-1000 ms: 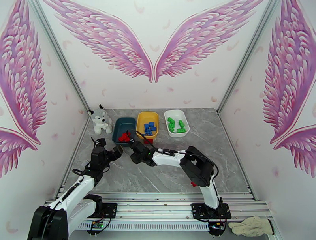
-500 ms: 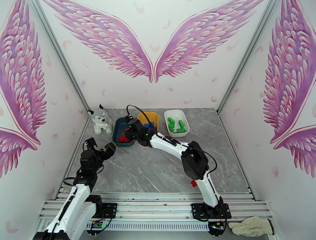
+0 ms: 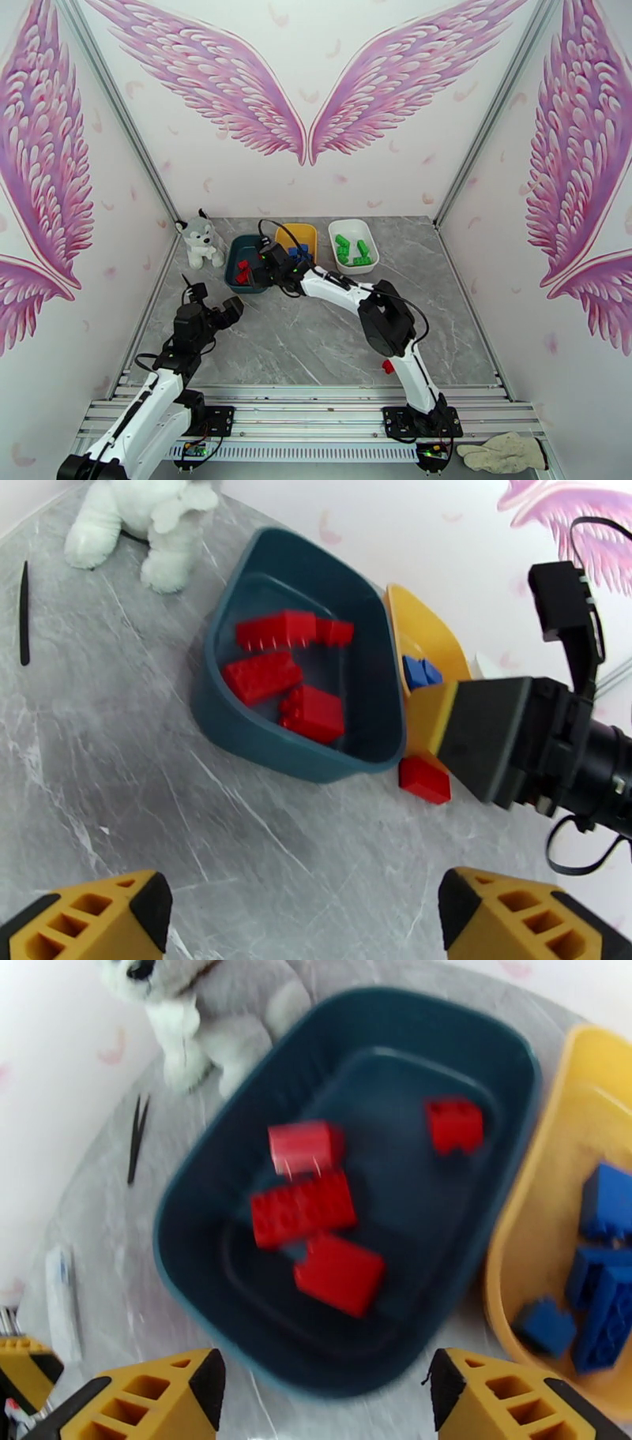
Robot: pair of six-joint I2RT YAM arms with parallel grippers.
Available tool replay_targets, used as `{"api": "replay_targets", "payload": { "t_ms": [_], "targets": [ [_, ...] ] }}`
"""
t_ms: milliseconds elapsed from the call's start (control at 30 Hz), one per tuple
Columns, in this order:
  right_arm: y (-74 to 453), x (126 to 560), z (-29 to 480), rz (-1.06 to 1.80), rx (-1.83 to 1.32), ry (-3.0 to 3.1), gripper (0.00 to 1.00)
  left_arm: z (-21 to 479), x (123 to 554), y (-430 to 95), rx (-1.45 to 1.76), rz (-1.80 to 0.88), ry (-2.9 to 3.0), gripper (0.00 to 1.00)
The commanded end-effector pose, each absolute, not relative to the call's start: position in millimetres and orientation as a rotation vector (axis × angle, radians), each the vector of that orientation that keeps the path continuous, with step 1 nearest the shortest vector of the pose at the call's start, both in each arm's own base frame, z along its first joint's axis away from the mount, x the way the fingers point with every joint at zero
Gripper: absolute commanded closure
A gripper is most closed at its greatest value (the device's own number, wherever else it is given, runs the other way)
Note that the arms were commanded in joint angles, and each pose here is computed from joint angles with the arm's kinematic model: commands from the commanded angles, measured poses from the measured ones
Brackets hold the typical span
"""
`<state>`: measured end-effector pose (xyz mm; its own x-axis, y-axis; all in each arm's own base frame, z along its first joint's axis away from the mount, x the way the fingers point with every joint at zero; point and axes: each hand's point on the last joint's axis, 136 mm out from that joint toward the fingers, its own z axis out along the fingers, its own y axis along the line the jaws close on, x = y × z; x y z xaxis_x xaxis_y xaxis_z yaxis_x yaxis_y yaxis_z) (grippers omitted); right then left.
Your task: Sort the legos into containers by color
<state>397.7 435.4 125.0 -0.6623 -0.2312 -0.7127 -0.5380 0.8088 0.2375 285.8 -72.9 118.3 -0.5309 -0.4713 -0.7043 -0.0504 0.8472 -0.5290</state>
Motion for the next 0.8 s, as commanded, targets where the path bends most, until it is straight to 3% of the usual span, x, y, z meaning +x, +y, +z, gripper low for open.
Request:
{"api": "replay_targets", "payload": {
  "t_ms": [0, 200, 333, 767],
  "targets": [
    [408, 389, 168, 0.552, -0.475, 2.191, 0.2, 126, 295, -81, -0.32, -0.449, 2.078, 0.05],
    [314, 380, 127, 0.24, -0.283, 2.302, 0.16, 120, 306, -123, -0.181, -0.354, 2.128, 0.03],
    [260, 375, 98, 0.21, -0.13, 2.381, 0.14, 113, 315, -155, -0.09, -0.303, 2.158, 0.02],
    [199, 345, 87, 0.296, 0.032, 2.379, 0.08, 69, 360, -242, 0.1, -0.254, 2.273, 0.01]
  ]
}}
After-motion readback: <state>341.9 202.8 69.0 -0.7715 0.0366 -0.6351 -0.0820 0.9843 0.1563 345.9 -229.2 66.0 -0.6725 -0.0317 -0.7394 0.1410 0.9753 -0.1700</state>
